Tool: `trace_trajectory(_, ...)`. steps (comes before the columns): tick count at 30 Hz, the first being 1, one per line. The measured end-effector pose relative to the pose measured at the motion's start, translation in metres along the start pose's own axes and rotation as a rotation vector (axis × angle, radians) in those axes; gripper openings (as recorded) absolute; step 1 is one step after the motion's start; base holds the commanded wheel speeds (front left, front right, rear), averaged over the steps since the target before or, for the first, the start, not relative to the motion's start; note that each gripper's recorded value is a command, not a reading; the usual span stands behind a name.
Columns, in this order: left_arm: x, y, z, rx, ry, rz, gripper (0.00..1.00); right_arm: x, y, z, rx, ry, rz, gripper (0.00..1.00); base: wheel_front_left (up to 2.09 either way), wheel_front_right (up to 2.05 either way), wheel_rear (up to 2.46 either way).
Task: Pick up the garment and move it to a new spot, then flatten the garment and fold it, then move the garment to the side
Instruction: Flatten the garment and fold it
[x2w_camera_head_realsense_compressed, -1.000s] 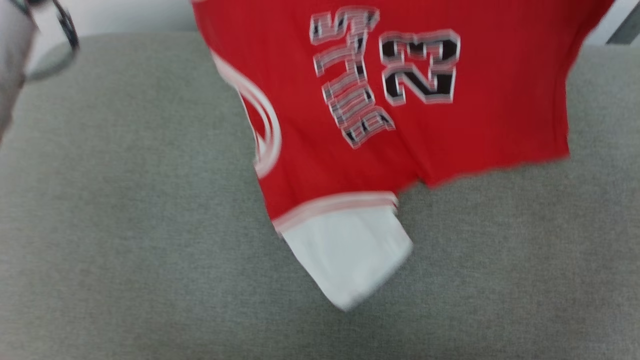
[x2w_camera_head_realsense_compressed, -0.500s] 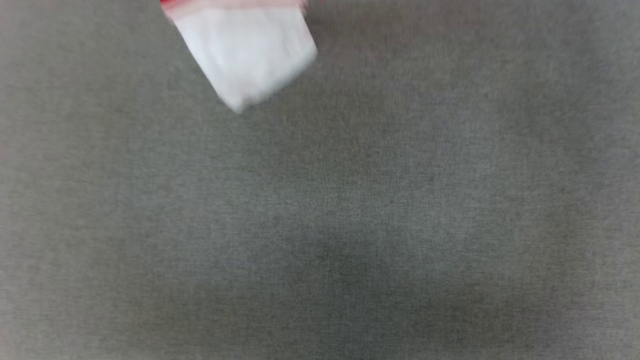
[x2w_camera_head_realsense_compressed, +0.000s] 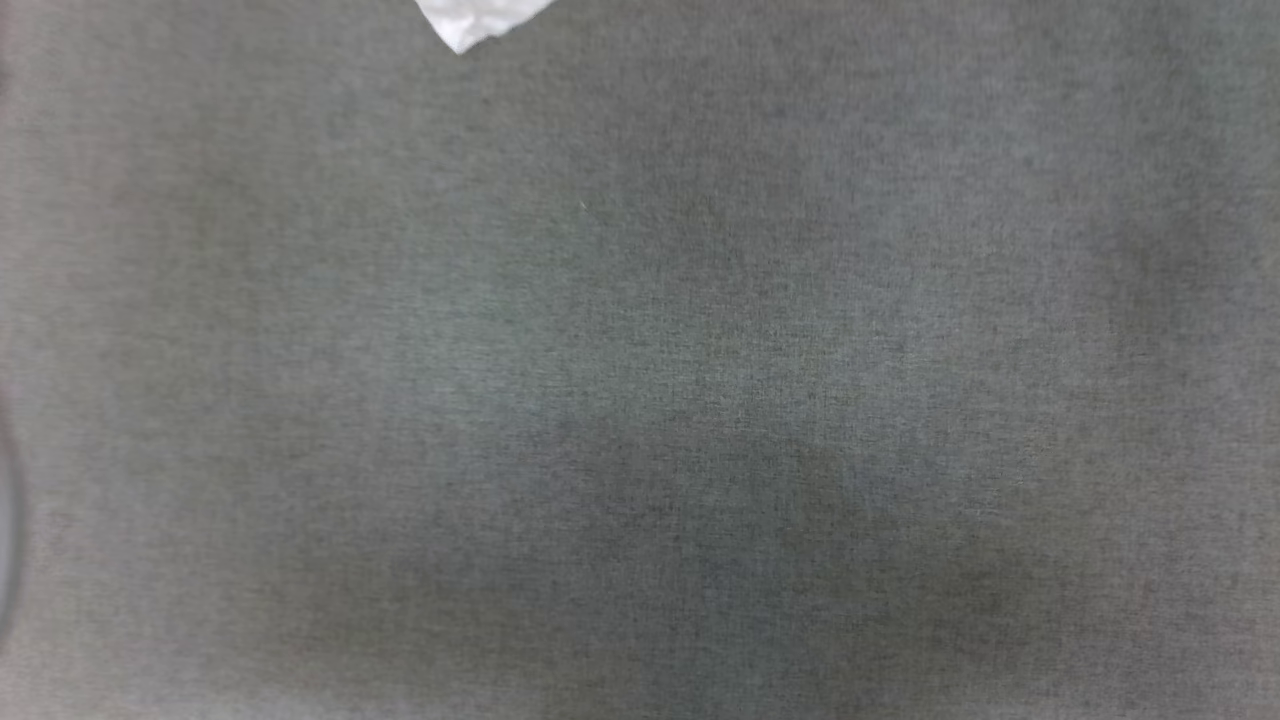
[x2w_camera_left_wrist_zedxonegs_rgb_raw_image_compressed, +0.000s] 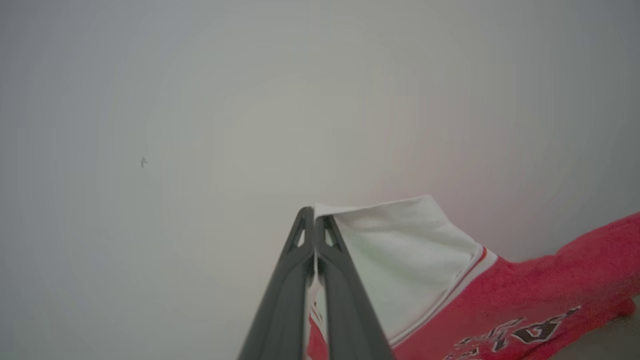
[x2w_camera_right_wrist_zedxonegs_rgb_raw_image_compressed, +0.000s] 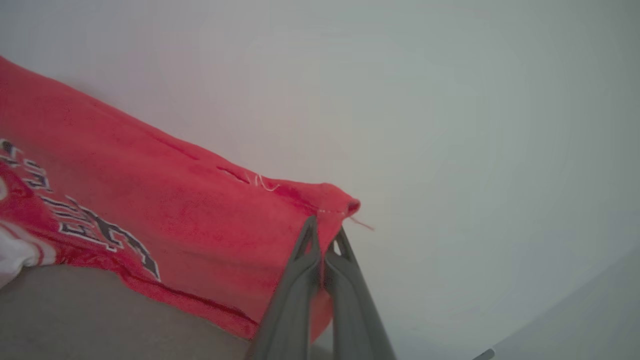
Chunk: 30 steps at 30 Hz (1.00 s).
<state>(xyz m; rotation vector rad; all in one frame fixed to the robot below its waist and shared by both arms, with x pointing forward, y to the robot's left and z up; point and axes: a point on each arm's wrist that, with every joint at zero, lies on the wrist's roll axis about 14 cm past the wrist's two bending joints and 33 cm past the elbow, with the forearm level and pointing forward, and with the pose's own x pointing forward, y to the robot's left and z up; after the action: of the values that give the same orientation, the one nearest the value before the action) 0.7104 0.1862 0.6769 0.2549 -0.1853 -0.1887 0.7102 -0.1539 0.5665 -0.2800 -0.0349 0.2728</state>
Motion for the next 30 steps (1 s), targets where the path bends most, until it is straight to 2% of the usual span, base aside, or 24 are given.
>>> trace_trajectory(5,-0.035,-0.007,-0.050,-0.031,0.191,-0.018,0.00,-0.024,0.025,-0.024,0.043,0.075,0.048,0.00,0.00,0.00,0.00)
trace_trajectory(9,-0.072,-0.034,-0.083,-0.073,0.335,-0.097,0.00,-0.051,0.042,-0.043,0.099,0.148,0.088,0.00,0.00,0.00,0.00)
trace_trajectory(14,-0.127,-0.045,-0.107,-0.110,0.478,-0.169,0.00,-0.093,0.062,-0.062,0.186,0.241,0.148,0.00,0.00,0.00,0.00)
trace_trajectory(20,-0.197,-0.054,-0.121,-0.160,0.597,-0.216,0.00,-0.147,0.059,-0.075,0.240,0.324,0.175,0.00,0.00,0.00,0.00)
trace_trajectory(30,-0.338,-0.086,-0.136,-0.268,0.893,-0.228,0.00,-0.223,0.059,-0.106,0.321,0.469,0.193,0.00,0.00,0.00,0.00)
